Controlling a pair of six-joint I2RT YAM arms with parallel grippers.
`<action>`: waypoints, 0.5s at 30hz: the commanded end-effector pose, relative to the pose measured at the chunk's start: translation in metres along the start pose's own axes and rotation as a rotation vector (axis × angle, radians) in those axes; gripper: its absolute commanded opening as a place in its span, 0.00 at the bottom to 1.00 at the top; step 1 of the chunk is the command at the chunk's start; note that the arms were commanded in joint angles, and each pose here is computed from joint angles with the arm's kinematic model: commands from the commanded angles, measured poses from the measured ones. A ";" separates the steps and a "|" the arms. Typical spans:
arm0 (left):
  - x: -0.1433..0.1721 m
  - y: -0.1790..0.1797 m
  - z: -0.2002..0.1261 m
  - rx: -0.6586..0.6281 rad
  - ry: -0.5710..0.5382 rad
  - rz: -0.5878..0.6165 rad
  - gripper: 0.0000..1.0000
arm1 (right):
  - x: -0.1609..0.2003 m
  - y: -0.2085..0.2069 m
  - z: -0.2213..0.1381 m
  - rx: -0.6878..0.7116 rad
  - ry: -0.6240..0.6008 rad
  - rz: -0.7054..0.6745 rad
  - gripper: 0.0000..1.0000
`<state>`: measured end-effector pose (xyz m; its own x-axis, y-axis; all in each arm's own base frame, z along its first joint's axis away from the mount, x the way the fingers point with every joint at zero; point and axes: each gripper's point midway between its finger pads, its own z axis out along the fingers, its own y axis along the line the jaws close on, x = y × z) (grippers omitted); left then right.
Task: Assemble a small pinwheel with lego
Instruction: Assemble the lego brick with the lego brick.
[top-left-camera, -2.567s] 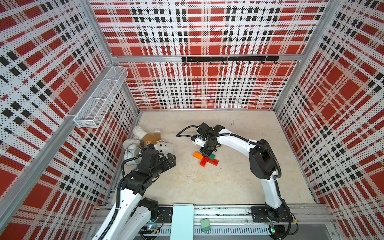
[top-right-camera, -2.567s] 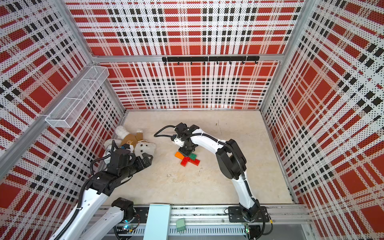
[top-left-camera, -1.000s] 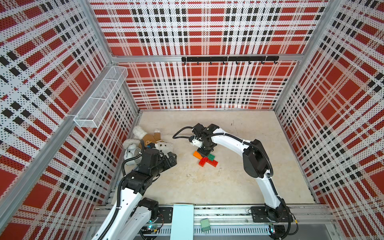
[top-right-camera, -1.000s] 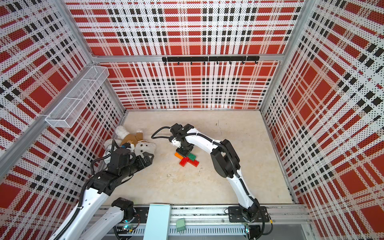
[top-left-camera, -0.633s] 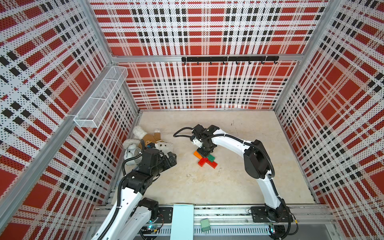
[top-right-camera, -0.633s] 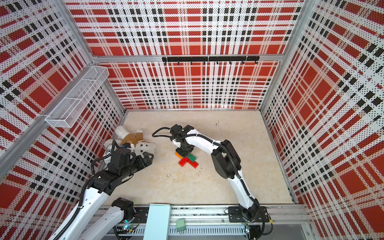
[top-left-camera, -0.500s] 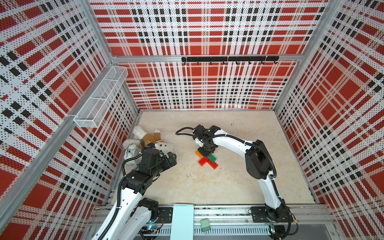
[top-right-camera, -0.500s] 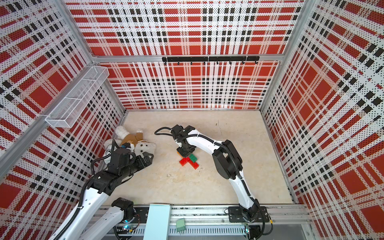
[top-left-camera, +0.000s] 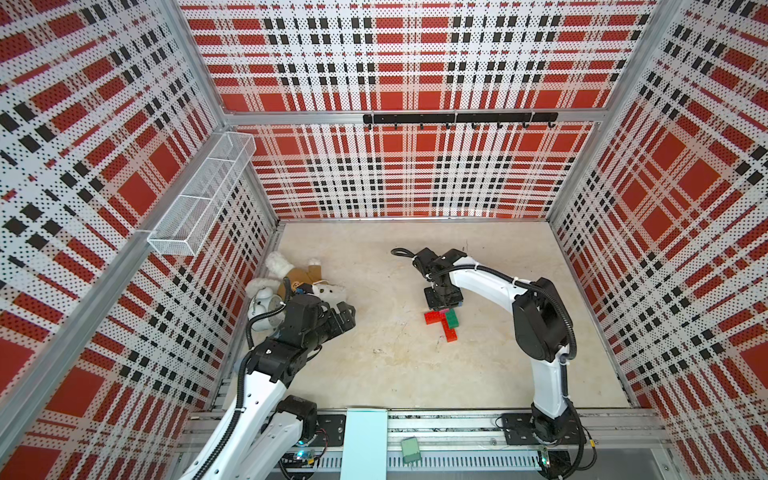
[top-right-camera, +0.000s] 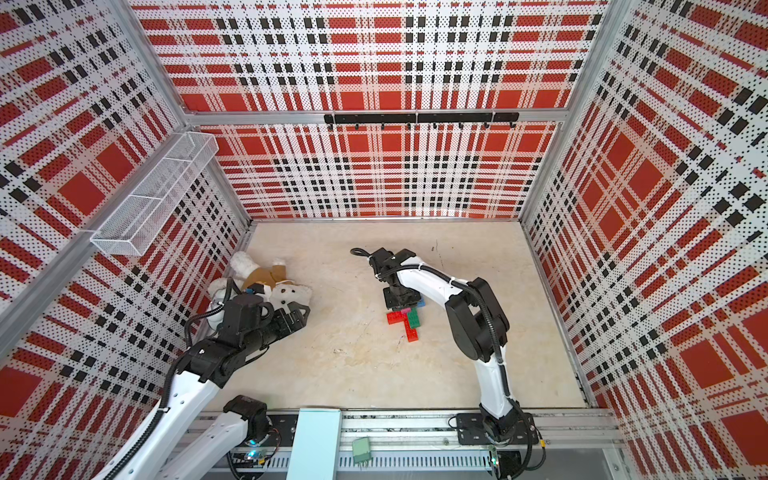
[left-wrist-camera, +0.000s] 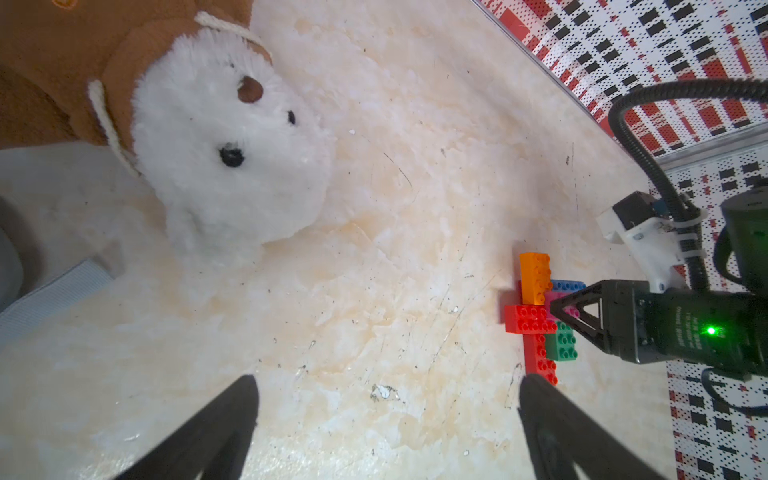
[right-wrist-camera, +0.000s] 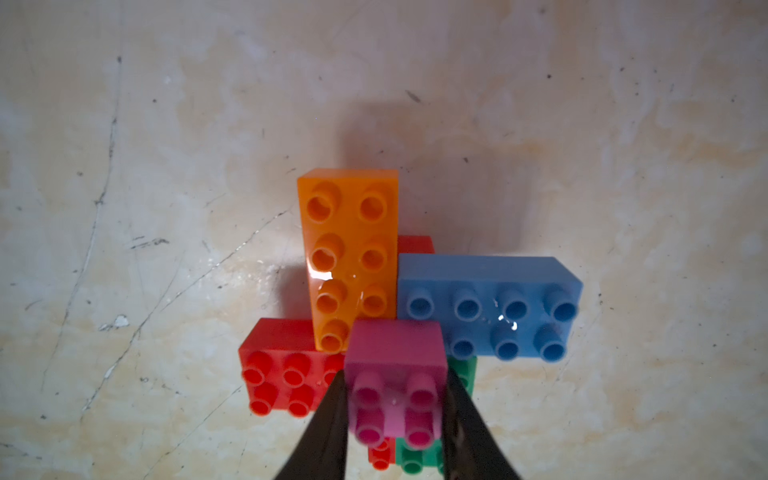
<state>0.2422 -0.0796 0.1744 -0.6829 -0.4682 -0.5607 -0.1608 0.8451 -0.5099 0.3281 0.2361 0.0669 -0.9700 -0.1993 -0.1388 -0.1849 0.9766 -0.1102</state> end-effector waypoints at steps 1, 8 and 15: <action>-0.007 -0.006 -0.001 0.028 -0.027 0.000 0.99 | -0.010 0.009 -0.009 -0.057 -0.060 0.091 0.32; -0.015 -0.009 -0.007 0.033 -0.061 0.008 0.99 | -0.025 0.012 -0.030 -0.179 -0.124 0.143 0.54; -0.034 -0.017 -0.012 0.047 -0.134 0.006 0.99 | -0.041 0.002 -0.092 -0.233 -0.284 0.154 0.82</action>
<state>0.2473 -0.0799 0.1829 -0.6588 -0.4752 -0.5832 -0.1455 0.8411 -0.5210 0.3420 0.2503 0.1103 -0.9598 -0.0649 -0.2732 -0.0920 0.9919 0.0877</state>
